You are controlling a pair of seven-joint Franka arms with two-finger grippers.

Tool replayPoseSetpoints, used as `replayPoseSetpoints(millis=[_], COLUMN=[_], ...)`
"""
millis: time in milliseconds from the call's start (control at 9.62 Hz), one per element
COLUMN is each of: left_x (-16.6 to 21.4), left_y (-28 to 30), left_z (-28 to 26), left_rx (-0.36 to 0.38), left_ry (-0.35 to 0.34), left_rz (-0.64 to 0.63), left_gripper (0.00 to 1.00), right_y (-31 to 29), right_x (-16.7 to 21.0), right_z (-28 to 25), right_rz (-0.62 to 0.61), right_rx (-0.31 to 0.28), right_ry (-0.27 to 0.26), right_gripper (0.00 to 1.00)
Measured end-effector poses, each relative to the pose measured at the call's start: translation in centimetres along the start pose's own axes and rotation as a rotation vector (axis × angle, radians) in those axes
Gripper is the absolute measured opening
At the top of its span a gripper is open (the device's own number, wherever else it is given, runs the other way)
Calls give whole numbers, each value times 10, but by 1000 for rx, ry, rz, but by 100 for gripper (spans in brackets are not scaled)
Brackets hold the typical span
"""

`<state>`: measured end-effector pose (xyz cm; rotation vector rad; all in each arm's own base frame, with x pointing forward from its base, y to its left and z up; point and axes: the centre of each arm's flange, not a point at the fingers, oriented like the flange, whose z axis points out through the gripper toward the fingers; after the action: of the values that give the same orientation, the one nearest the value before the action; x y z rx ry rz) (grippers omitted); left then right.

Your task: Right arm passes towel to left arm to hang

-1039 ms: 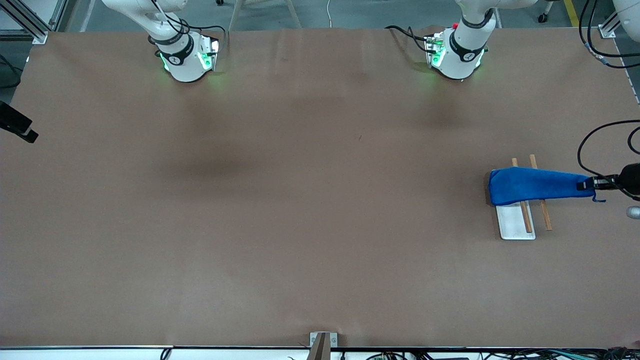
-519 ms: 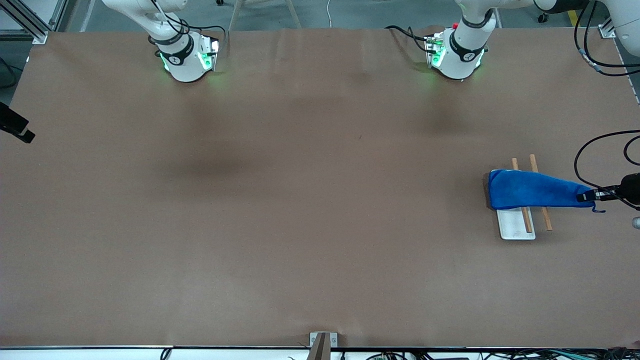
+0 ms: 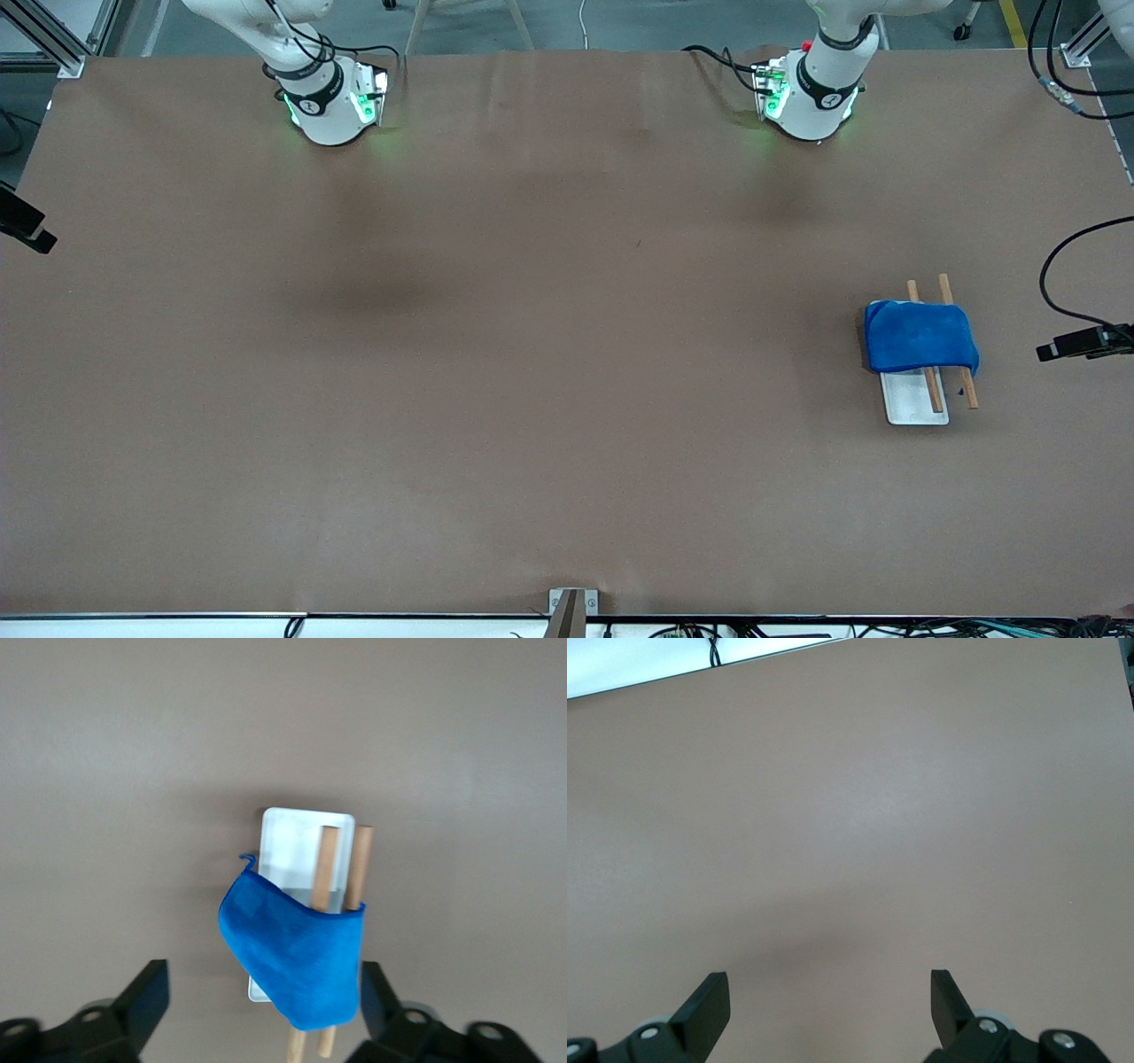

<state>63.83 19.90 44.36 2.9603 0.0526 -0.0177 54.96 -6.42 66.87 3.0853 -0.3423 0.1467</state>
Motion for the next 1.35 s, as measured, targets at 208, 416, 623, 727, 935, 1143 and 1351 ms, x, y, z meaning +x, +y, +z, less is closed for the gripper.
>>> replayPoseSetpoints(millis=[208,416,623,727,935,1143,1351], left_x=[-4,-24,-52,-64,-83,-91,-93], left_y=[78,158,217,233,248,253,254], left_z=[-40,-69,-89,-101,-130,-154,-168], left_rx=[51,98,91,86,81,92,133], left_ry=[18,37,43,43,63,86,97], left_rz=[74,79,87,107,132,143,150], left_gripper=[100,100,100,100,100,100,100], right_y=[-1,1,0,-1,1,6,16], right_x=[0,0,0,0,0,1,1], right_z=[0,0,0,0,0,0,1], right_rz=[-19,-36,-43,-45,-42,-32,-18], right_rx=[-1,-2,-2,-1,-2,-4,-5], right_ry=[0,0,0,0,0,0,-2], right_gripper=[100,100,100,100,100,100,100])
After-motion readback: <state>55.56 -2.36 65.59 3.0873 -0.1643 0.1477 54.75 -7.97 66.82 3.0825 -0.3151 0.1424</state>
